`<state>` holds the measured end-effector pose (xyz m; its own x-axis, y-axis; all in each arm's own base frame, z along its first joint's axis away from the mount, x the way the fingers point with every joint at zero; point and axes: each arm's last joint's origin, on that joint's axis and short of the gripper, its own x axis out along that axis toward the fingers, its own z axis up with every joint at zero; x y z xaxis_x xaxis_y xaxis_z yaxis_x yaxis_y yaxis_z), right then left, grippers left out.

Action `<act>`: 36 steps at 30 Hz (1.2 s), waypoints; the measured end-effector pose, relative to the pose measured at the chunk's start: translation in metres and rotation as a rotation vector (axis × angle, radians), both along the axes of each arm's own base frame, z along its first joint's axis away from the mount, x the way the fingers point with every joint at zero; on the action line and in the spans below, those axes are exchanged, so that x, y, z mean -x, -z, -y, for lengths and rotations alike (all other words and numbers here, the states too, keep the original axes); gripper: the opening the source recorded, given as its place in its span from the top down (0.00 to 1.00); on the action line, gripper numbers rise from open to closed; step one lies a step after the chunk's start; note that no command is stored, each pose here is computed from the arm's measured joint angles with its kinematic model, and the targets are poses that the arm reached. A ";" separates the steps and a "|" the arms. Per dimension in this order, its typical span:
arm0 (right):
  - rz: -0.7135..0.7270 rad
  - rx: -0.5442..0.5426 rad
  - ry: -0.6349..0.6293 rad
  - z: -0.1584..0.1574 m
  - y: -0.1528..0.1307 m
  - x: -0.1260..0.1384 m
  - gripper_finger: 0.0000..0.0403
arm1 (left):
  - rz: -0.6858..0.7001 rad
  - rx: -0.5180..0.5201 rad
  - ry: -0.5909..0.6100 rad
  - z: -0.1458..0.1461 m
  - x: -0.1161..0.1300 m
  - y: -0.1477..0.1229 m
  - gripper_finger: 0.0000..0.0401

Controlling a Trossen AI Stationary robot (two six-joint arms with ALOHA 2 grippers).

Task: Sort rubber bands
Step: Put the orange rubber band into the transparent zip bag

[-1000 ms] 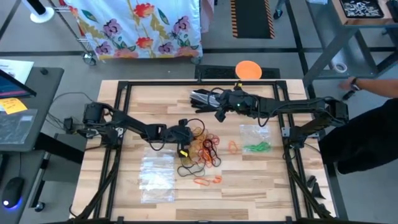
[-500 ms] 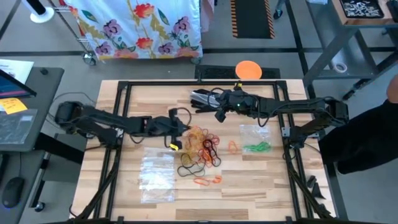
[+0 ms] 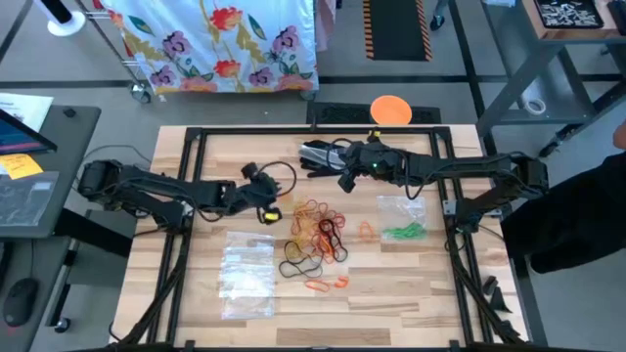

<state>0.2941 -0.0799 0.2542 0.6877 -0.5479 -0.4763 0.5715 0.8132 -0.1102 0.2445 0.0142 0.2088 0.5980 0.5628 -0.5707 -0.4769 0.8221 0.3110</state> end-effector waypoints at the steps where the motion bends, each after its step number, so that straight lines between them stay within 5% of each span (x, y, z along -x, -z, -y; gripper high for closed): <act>1: 0.000 -0.001 -0.002 0.000 0.000 0.000 1.00 | -0.014 0.005 0.003 0.000 0.001 0.001 0.85; 10: 0.005 -0.011 -0.020 -0.001 0.000 -0.001 1.00 | -0.026 0.036 0.004 -0.002 0.002 0.013 0.84; 17: 0.006 -0.014 -0.025 -0.001 0.000 -0.001 1.00 | -0.021 0.214 0.111 -0.011 -0.015 0.053 0.84; 26: -0.022 -0.029 -0.037 -0.001 0.003 0.001 1.00 | -0.033 0.217 0.017 -0.030 -0.023 0.060 0.72; 36: -0.015 -0.028 -0.036 -0.001 0.002 0.000 1.00 | -0.048 0.368 -0.149 -0.043 -0.015 0.084 0.55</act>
<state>0.2937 -0.0793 0.2522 0.6993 -0.5097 -0.5012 0.5407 0.8358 -0.0956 0.2590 0.0569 0.1252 0.4932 0.3943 -0.7754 -0.5914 0.8056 0.0335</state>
